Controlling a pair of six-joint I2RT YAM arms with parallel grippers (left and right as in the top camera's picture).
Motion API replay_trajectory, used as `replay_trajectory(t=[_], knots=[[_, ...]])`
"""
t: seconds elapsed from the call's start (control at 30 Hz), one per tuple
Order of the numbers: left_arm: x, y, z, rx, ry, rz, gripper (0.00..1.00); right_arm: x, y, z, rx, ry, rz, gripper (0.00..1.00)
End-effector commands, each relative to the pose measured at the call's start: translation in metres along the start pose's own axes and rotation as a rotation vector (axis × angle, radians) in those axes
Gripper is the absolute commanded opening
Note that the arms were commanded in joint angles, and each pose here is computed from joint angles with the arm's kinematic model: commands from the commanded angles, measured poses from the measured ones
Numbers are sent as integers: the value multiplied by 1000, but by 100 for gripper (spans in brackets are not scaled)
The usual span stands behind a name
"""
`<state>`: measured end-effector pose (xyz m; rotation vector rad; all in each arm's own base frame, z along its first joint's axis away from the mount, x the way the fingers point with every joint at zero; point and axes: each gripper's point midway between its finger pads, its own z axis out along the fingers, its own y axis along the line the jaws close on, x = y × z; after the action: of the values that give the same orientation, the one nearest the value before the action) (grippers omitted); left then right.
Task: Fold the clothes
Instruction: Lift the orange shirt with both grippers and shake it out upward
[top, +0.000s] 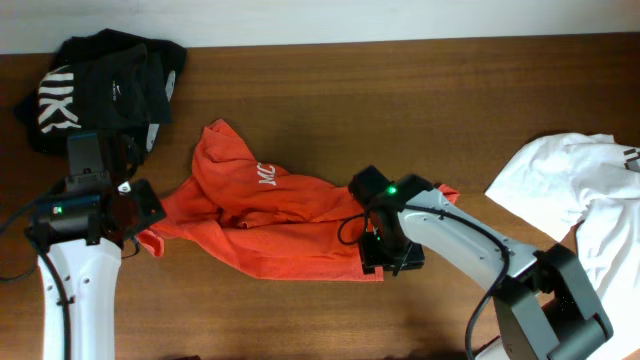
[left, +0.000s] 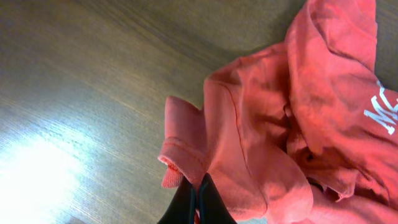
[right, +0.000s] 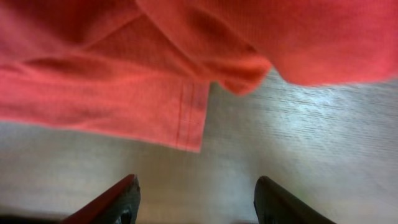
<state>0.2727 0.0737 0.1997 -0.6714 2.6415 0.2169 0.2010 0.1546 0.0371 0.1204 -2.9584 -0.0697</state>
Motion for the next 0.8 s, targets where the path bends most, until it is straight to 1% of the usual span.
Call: replay_trajectory(t=[0.0, 0.03, 0.07, 0.17, 0.2, 0.23, 0.27, 0.3, 0.37, 0.43, 0.5, 0.53, 0.6, 0.67, 0.73, 0.77], knots=[[0, 3, 1, -12, -1, -19, 0, 6, 5, 25, -54, -2, 73, 58], [-1, 2, 1, -7, -4, -20, 0, 7, 13, 36, -120, -4, 65, 54], [-2, 2, 1, -7, -7, -20, 0, 7, 16, 42, -145, -6, 62, 53], [-2, 2, 1, -7, -7, -20, 1, 11, 13, 52, -145, -5, 76, 50], [-1, 2, 1, -7, -6, -20, 1, 11, 12, 53, -141, -6, 80, 44], [-1, 2, 1, -8, -5, -19, 1, 10, 11, 53, -136, -9, 81, 32], [-1, 2, 1, -8, -4, -19, 1, 9, 9, 53, -124, -16, 85, 16], [-1, 2, 1, -8, -3, -19, 1, 7, 7, 52, -115, -23, 87, 4], [-1, 2, 0, -6, -5, -20, 1, 1, 7, 41, -114, -30, 101, 4], [0, -1, -8, 25, -11, -23, 1, -9, 0, 16, -89, -52, 130, 4], [-5, 1, -40, 60, -56, -32, 0, -22, -18, -46, -28, -133, 145, 4], [-11, 4, -63, 74, -102, -39, 1, -26, -16, -84, -66, -191, 93, 4], [-20, 10, -111, 103, -189, -51, 1, -28, -12, -174, -172, -355, 7, 4], [-22, 16, -145, 118, -239, -59, 0, -15, -23, -254, -201, -525, -24, 4], [-20, 23, -176, 129, -280, -43, 1, 10, -41, -326, -213, -684, -19, 4], [-19, 26, -187, 133, -297, -43, 1, 20, -50, -345, -204, -738, 3, 4]])
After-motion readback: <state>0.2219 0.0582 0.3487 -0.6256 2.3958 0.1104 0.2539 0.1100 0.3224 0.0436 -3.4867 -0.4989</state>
